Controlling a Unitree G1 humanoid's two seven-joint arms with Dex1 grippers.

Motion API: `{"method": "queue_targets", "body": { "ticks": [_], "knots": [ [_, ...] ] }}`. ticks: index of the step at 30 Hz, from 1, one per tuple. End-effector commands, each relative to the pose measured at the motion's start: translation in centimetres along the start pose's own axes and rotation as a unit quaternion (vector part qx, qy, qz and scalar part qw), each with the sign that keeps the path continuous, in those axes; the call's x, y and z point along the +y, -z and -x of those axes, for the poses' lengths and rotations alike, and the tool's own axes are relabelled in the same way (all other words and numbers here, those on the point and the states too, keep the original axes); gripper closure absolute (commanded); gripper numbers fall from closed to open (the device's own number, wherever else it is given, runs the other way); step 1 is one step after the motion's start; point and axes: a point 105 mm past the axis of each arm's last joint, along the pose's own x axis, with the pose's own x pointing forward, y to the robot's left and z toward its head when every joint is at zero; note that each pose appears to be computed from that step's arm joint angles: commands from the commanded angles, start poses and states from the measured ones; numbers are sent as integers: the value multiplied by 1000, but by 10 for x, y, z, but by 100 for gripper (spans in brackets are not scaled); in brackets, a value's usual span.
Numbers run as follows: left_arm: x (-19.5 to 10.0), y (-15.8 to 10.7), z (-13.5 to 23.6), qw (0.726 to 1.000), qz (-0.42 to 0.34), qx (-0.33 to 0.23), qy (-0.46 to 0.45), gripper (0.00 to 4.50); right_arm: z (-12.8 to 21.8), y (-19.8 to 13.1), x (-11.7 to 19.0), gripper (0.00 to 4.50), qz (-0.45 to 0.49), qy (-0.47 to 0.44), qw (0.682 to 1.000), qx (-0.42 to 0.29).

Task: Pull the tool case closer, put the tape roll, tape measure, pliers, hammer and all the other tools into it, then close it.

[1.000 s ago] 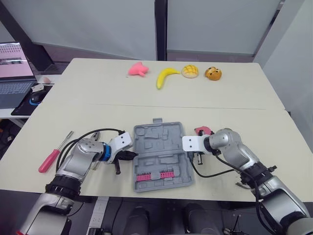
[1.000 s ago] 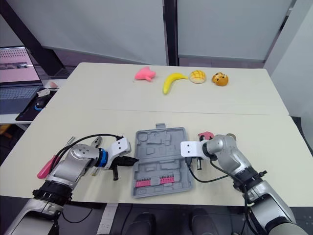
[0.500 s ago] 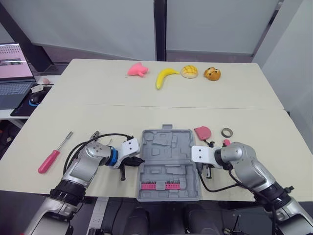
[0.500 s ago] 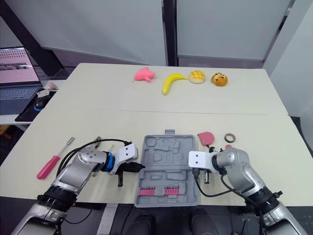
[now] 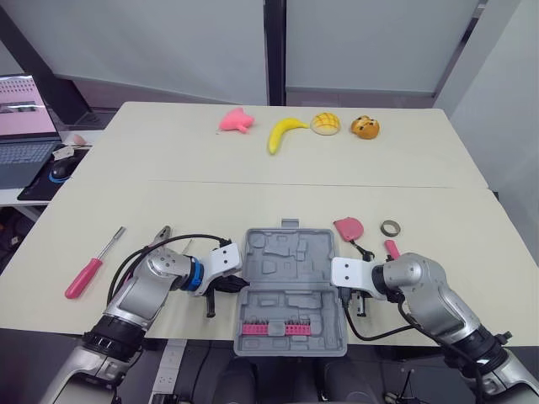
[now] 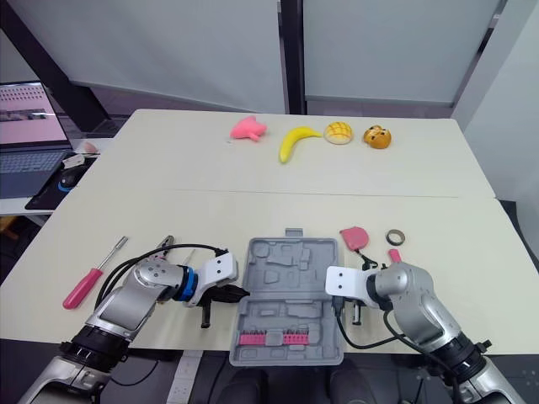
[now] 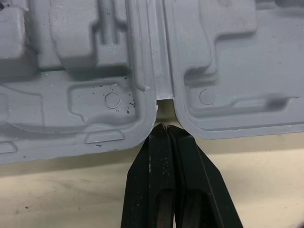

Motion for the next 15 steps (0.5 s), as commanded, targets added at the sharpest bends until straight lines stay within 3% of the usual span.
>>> {"method": "queue_targets", "body": {
  "ticks": [1, 15],
  "knots": [
    [-32, -12, -22, 996, -31, -17, 76, 450, -8, -35, 32, 447, 30, -70, 995, -70],
    [-44, -5, -23, 995, -23, -11, 91, 450, -6, -32, 40, 447, 26, -84, 994, -68]
  ]
}}
